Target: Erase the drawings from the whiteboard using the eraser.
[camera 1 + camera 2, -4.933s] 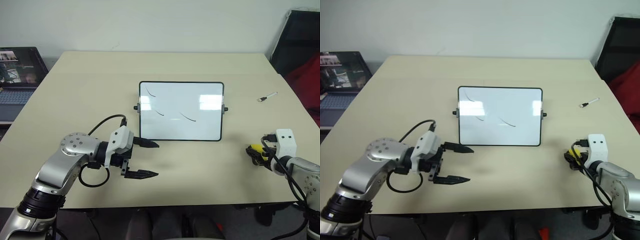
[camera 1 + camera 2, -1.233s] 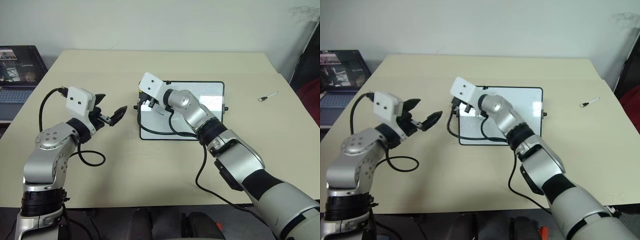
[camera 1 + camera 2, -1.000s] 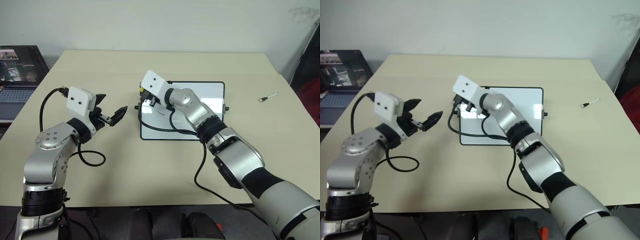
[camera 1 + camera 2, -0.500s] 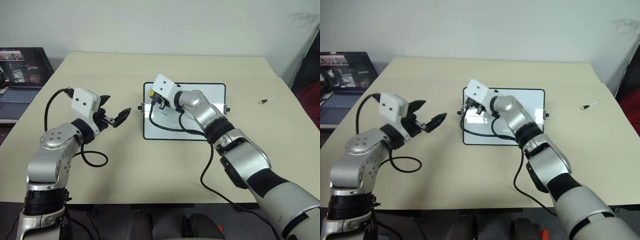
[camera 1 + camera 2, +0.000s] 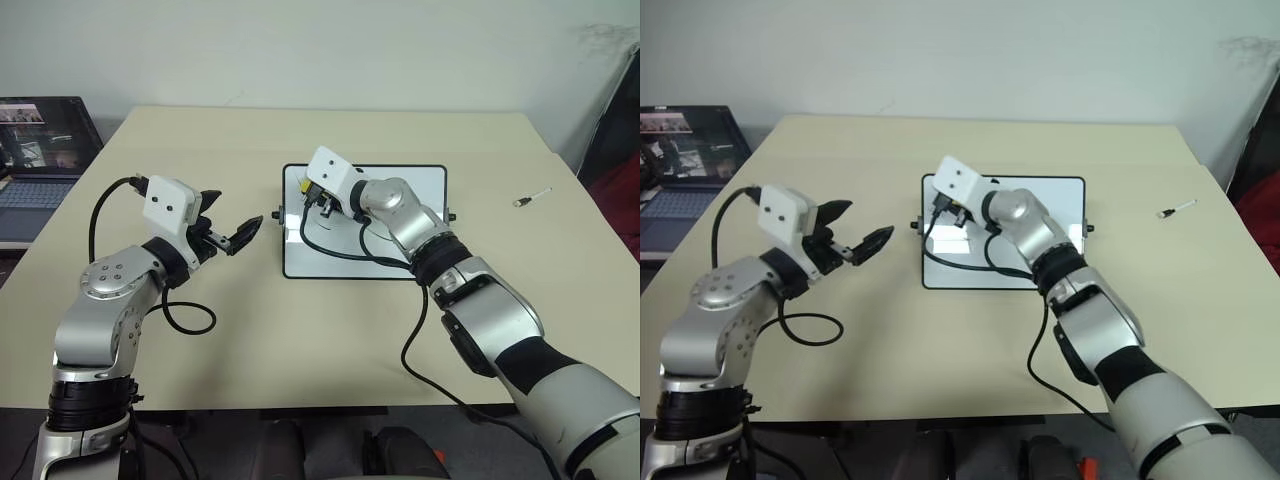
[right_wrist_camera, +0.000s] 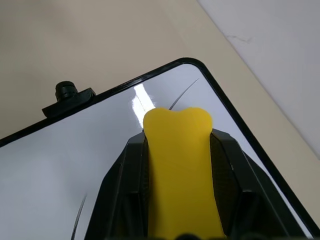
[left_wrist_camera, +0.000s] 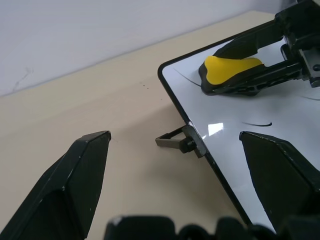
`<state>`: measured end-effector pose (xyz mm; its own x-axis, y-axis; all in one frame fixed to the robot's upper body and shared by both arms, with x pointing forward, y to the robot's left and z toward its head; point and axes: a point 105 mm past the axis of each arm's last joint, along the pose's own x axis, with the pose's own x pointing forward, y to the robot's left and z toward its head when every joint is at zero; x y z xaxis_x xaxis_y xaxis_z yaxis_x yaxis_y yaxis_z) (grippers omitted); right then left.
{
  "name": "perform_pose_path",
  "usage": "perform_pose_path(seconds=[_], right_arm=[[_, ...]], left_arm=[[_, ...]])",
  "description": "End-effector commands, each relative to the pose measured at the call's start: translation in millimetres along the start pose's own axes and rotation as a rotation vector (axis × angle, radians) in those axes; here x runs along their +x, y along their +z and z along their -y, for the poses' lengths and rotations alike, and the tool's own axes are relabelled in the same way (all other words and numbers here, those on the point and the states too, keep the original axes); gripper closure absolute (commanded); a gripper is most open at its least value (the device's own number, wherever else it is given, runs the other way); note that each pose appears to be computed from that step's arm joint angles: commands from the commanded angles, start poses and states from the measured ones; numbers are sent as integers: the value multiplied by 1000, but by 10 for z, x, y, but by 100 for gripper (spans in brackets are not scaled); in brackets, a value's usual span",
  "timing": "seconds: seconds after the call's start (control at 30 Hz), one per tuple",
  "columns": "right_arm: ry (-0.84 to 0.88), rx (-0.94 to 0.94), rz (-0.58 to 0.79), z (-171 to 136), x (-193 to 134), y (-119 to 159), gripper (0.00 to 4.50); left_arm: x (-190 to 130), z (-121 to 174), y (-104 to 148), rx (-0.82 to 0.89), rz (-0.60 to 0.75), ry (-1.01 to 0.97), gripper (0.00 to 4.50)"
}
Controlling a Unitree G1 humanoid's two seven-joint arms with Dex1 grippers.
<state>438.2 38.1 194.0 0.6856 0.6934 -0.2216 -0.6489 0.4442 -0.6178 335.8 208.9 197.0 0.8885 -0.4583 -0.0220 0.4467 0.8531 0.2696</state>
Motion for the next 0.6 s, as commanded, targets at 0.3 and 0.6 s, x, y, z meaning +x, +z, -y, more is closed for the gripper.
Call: perform_pose_path(seconds=[0.3,0.6], right_arm=[[-95,-58,4,112,66,128,319],[-118,-70,100,127,97,441,319]], left_arm=[[-29,60,134,36,47,-9,0],[-13,80,130,34,47,-19,0]])
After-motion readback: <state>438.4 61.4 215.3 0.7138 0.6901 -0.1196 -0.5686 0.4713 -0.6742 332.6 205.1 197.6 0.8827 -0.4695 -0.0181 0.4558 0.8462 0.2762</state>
